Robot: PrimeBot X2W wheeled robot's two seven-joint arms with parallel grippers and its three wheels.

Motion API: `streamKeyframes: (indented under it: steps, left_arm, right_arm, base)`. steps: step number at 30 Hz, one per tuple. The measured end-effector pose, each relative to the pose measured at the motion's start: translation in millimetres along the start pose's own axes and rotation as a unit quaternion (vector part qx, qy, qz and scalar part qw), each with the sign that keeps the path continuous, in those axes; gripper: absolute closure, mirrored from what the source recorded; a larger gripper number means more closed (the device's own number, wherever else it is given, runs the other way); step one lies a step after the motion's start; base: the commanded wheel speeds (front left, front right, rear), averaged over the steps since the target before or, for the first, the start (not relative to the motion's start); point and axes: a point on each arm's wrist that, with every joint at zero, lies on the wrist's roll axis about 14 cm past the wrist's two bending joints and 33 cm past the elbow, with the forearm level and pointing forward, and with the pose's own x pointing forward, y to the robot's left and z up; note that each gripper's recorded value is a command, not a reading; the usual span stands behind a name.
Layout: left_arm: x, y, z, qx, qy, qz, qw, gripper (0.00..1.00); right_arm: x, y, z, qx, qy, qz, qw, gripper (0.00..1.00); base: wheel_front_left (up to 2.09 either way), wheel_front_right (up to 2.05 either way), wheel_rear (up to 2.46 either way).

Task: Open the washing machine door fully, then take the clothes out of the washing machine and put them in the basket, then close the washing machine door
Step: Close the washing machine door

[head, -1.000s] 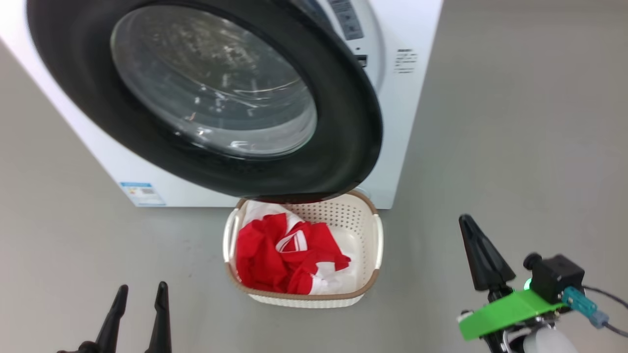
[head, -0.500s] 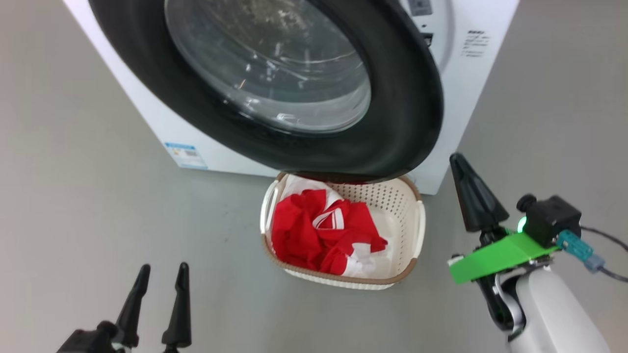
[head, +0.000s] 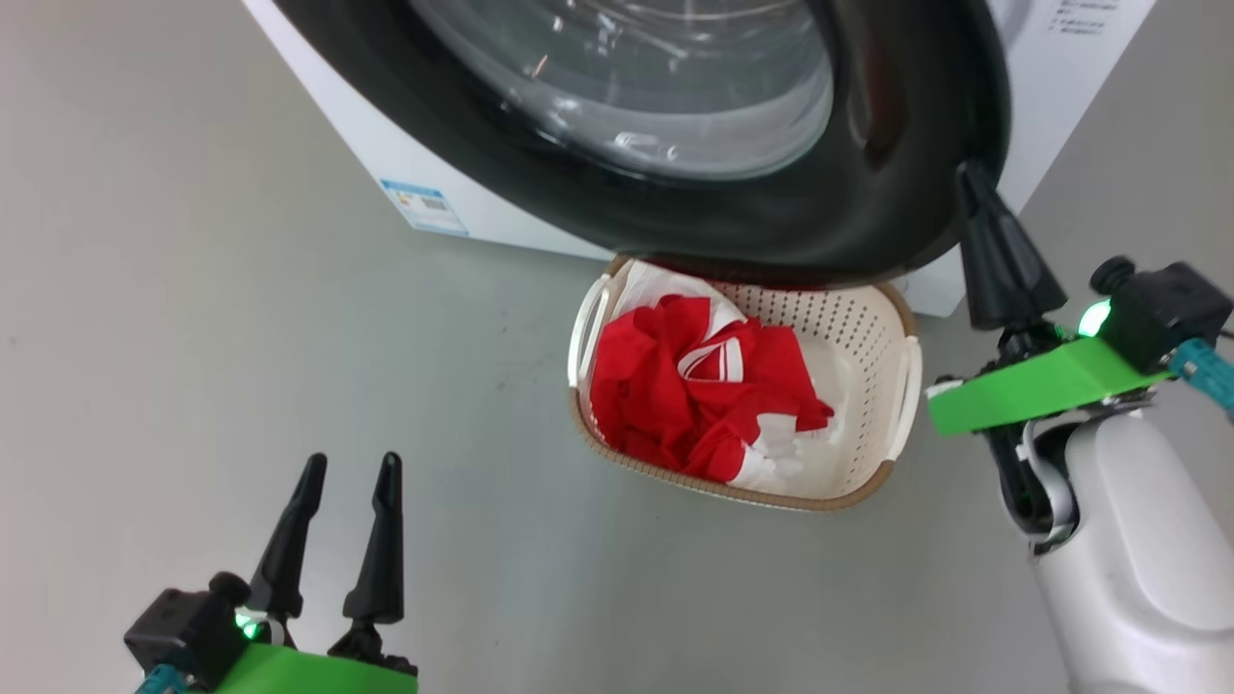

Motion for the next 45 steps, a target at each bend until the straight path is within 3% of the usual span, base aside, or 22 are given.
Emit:
streamKeyframes:
  steps: [29,35,45]
  left_arm:
    - [38.9,-2.2,-16.8,0.003,0.020,0.003,1.000,0.00]
    - [39.5,-5.5,-12.4,-0.001,0.012,-0.003,1.000,0.00]
    - [38.3,-15.1,-1.3,0.006,-0.004,-0.021,1.000,0.00]
  right_arm:
    - [75.7,-64.4,21.1,0.022,-0.087,-0.057,0.994,1.00]
    - [67.6,-60.3,27.5,0.014,-0.086,-0.054,0.995,1.00]
    - [18.2,-56.6,8.0,0.001,-0.034,-0.063,0.997,1.00]
  base:
    - [0.00,0.00,0.00]
    - [0.00,0.00,0.00]
    - [0.00,0.00,0.00]
